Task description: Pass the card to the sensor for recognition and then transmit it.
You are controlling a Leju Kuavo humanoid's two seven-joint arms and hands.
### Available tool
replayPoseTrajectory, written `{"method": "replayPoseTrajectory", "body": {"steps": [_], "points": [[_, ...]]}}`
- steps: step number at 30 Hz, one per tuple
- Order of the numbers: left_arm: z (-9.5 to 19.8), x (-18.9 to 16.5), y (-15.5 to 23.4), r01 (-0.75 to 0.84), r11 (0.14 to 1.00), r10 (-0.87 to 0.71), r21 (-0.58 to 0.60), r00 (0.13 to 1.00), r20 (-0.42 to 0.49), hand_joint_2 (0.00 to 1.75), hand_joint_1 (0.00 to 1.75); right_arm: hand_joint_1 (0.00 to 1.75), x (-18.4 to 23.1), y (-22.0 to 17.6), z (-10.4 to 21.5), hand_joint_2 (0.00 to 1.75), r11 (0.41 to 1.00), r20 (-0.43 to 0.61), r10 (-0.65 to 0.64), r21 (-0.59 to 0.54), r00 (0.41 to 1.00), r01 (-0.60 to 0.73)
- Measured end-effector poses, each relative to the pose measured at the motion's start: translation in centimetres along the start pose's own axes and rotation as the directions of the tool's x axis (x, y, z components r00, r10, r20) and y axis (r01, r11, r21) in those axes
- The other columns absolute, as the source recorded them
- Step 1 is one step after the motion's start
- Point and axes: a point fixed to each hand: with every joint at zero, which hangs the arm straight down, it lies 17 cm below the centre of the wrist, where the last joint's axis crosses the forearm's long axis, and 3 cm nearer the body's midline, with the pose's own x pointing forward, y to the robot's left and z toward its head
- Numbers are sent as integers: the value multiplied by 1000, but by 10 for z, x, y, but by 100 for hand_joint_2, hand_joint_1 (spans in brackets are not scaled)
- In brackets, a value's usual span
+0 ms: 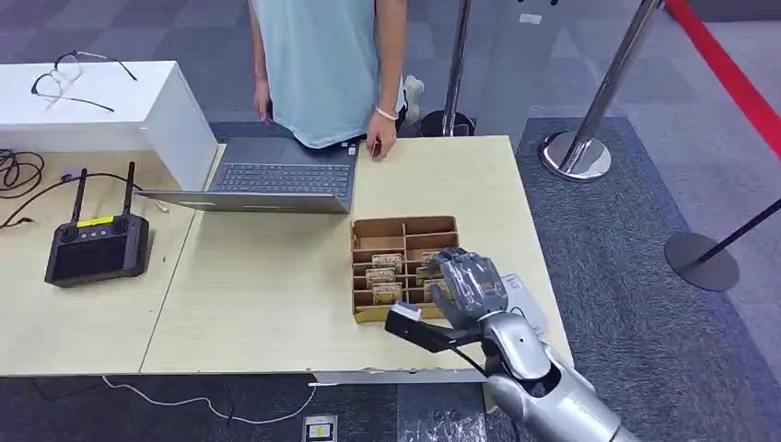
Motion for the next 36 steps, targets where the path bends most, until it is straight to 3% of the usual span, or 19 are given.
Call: {"method": "replayPoseTrajectory", "body": {"steps": [3,7,24,32,34,36], "points": [[0,0,-1,0,1000,0,-1,1000,0,175,0,93,0,0,-1,175,1000,0,2,0,1000,-2],[1,1,-2,0,1000,0,-3,1000,2,175,0,82,-2,2,-1,175,1000,-1,9,5,1000,-9],[1,0,-2,0,1000,0,-4,1000,-5,175,0,82,-8,14,-1,175,999,-10,25,20,1000,-25],[1,-1,-3,1,1000,-1,-7,1000,-10,175,0,89,-9,19,1,175,999,-10,26,24,1000,-26],[1,-1,-3,0,1000,0,-7,1000,-10,175,0,105,-9,19,1,175,999,-10,25,23,1000,-25],[1,0,-2,-1,1000,1,-4,1000,-6,175,0,106,-8,19,1,175,999,-8,23,22,1000,-23]]}}
